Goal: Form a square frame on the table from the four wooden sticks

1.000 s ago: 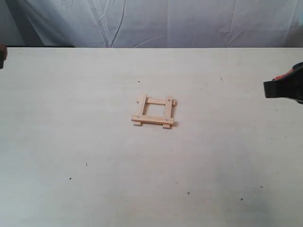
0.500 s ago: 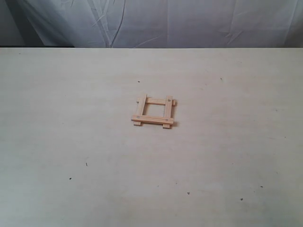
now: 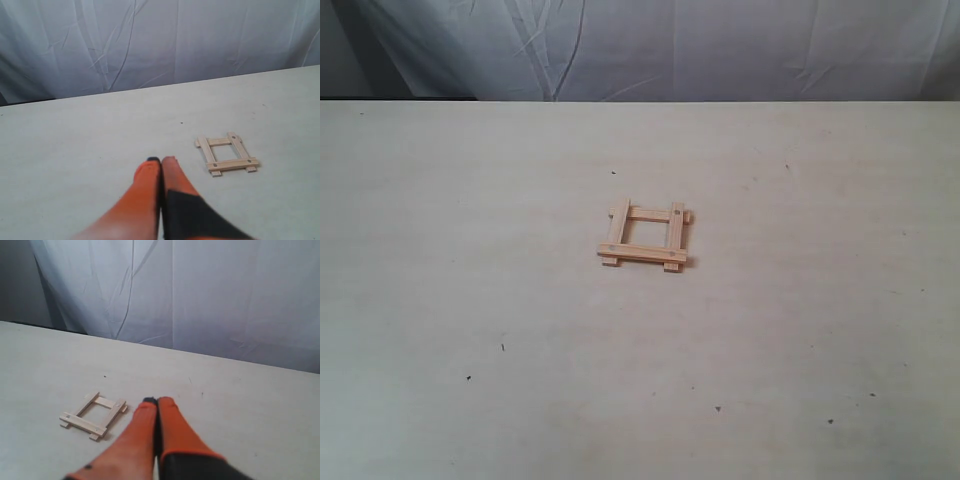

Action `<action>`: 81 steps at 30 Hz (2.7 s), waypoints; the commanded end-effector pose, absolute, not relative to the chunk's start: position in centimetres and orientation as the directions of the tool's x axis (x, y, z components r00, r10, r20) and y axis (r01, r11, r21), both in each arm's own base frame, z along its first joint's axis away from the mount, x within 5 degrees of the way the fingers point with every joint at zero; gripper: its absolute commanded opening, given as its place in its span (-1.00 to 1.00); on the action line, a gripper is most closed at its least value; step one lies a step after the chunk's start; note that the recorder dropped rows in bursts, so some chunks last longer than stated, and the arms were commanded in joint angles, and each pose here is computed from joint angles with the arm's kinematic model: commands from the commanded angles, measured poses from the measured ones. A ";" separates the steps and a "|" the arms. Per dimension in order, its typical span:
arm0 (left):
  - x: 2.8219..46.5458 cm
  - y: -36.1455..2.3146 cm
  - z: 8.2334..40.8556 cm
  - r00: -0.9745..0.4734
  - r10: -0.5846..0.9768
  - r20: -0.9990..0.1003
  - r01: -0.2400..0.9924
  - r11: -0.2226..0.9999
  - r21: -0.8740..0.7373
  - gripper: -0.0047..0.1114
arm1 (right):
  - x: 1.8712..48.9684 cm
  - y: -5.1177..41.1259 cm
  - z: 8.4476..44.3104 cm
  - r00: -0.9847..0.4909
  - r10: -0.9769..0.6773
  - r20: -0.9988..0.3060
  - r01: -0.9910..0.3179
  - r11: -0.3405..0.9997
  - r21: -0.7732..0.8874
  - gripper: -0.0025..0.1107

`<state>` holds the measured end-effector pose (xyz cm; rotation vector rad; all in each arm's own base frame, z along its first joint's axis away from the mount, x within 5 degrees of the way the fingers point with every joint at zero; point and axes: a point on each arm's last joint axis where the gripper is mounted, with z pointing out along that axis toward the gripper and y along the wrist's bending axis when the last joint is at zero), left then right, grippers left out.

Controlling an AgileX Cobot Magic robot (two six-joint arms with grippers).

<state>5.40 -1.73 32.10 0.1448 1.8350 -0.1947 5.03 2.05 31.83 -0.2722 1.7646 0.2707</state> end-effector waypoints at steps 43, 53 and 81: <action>5.3 -1.7 32.1 -0.261 -0.006 -0.965 0.195 0.979 -0.059 -0.92 | 5.3 0.1 18.1 -0.268 -0.050 -0.962 -0.020 0.999 -0.046 -0.96; 5.0 -1.6 32.1 -0.244 0.029 -0.969 0.193 0.981 -0.019 -0.92 | 5.3 0.1 18.1 -0.268 -0.050 -0.962 -0.020 0.999 -0.046 -0.96; 5.3 -0.3 18.1 -0.255 0.143 -0.956 0.077 0.989 0.127 -0.92 | 5.3 0.1 18.1 -0.268 -0.048 -0.962 -0.020 0.999 -0.044 -0.96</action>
